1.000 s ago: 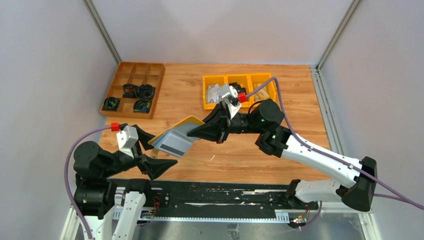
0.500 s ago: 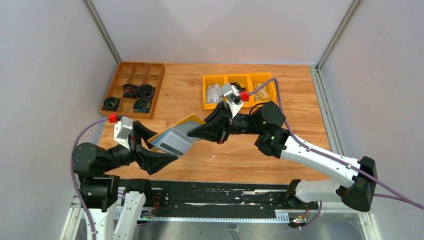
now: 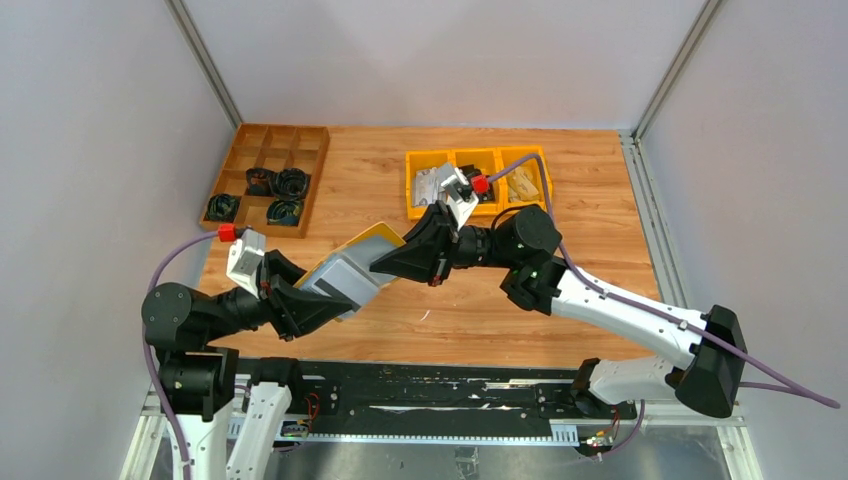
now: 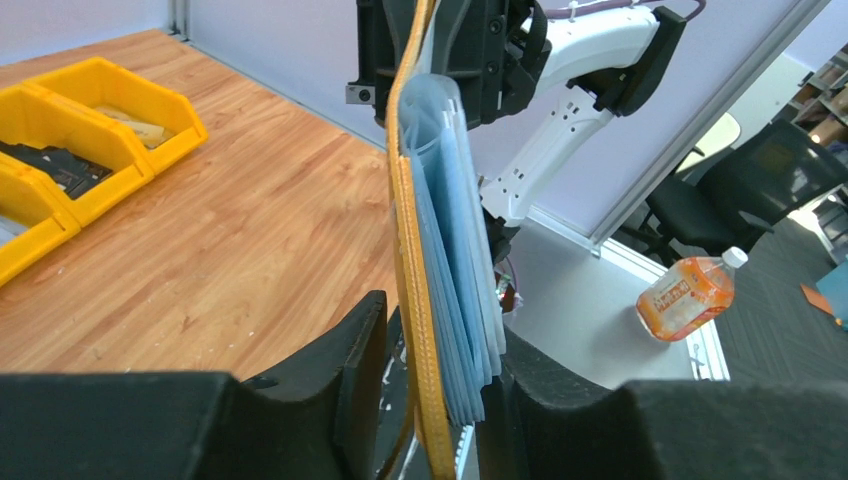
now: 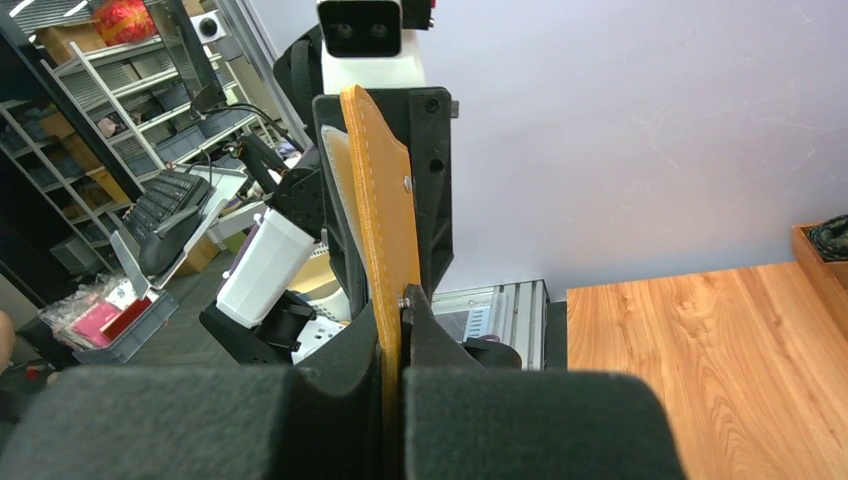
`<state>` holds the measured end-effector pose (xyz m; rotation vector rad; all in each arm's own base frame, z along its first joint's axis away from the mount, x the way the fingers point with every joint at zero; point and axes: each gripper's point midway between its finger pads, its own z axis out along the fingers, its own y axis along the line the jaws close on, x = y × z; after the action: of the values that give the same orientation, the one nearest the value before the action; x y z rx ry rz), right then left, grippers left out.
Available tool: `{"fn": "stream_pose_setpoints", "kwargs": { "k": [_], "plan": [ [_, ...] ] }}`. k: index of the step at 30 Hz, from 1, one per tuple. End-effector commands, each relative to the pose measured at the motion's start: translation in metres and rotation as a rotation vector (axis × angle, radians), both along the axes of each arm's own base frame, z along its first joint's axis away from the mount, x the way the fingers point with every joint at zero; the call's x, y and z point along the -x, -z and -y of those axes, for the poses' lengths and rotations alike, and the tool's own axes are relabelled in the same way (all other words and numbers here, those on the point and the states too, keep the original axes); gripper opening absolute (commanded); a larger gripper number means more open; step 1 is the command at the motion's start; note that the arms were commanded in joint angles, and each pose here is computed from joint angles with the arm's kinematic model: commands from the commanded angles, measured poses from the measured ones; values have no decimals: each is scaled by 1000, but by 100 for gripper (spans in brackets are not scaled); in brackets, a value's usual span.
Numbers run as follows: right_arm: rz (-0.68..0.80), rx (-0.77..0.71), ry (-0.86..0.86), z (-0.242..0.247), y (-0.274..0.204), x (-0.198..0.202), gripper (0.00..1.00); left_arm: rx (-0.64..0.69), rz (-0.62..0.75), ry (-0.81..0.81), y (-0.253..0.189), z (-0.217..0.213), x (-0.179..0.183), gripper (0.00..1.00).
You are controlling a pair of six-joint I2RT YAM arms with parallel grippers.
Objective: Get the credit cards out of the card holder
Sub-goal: Remove the credit card from the card holder.
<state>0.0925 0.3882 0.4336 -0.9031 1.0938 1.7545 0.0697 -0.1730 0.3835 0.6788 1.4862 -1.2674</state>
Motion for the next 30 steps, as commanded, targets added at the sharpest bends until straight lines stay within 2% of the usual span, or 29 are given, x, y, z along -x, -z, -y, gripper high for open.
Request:
{"fn": "stream_pose_setpoints", "kwargs": {
  "k": [1, 6, 9, 13, 18, 20, 24, 30],
  "plan": [
    [-12, -39, 23, 3, -5, -6, 1, -13, 19, 13, -6, 0, 2, 31],
    [-103, 52, 124, 5, 5, -40, 28, -33, 1, -29, -1, -2, -7, 18],
    [-133, 71, 93, 8, 2, -47, 38, -59, -42, -97, 8, -7, -21, 9],
    [-136, 138, 108, 7, 7, -56, 51, -101, -104, -163, 24, -13, -35, 3],
    [-133, 240, 300, 20, 14, -91, 53, -172, -190, -292, 47, -27, -59, 1],
    [-152, 293, 328, 18, 20, -99, 53, -191, -247, -311, 57, -29, -66, 1],
    [-177, 282, 236, 10, 17, -88, 53, -209, -333, -331, 72, -32, -76, 1],
    [-220, 287, 13, -9, 33, -57, 52, -212, -325, -330, 70, -32, -75, 1]
  ]
}}
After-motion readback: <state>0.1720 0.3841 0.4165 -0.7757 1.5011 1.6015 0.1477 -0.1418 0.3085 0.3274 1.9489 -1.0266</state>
